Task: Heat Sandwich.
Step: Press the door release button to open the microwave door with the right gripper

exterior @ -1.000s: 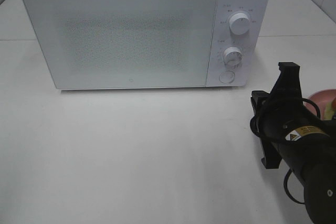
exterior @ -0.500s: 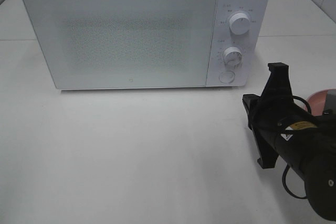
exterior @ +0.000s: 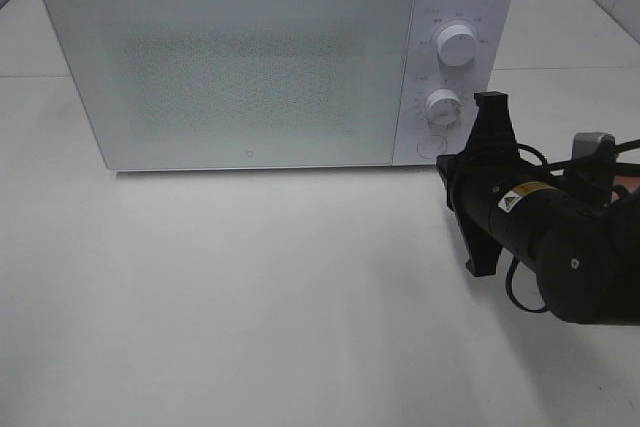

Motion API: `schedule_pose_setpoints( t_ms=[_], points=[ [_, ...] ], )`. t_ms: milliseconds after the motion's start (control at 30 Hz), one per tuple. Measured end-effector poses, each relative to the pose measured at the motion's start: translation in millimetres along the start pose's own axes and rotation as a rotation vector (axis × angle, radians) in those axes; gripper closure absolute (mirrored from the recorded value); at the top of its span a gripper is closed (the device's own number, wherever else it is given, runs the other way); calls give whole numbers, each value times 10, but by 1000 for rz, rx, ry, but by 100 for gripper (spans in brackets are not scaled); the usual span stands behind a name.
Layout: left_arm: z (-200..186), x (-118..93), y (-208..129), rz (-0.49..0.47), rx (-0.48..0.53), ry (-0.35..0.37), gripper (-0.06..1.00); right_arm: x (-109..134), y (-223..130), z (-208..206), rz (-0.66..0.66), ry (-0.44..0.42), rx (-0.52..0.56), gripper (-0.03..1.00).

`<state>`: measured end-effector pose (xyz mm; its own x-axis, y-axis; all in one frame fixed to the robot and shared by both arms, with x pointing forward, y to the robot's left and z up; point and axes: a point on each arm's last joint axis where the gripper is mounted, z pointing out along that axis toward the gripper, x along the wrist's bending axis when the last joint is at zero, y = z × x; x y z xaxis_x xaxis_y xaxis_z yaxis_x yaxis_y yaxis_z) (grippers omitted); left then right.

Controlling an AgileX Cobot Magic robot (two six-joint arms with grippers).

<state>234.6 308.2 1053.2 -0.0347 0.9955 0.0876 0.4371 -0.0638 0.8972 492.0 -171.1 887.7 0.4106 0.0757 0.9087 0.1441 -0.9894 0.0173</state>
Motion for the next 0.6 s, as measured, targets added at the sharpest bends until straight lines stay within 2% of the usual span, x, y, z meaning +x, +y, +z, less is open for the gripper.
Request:
schedule_pose_setpoints(
  t_ms=[600],
  points=[
    [0, 0, 0, 0, 0, 0, -5, 59, 67, 538, 27, -46, -13, 95]
  ],
)
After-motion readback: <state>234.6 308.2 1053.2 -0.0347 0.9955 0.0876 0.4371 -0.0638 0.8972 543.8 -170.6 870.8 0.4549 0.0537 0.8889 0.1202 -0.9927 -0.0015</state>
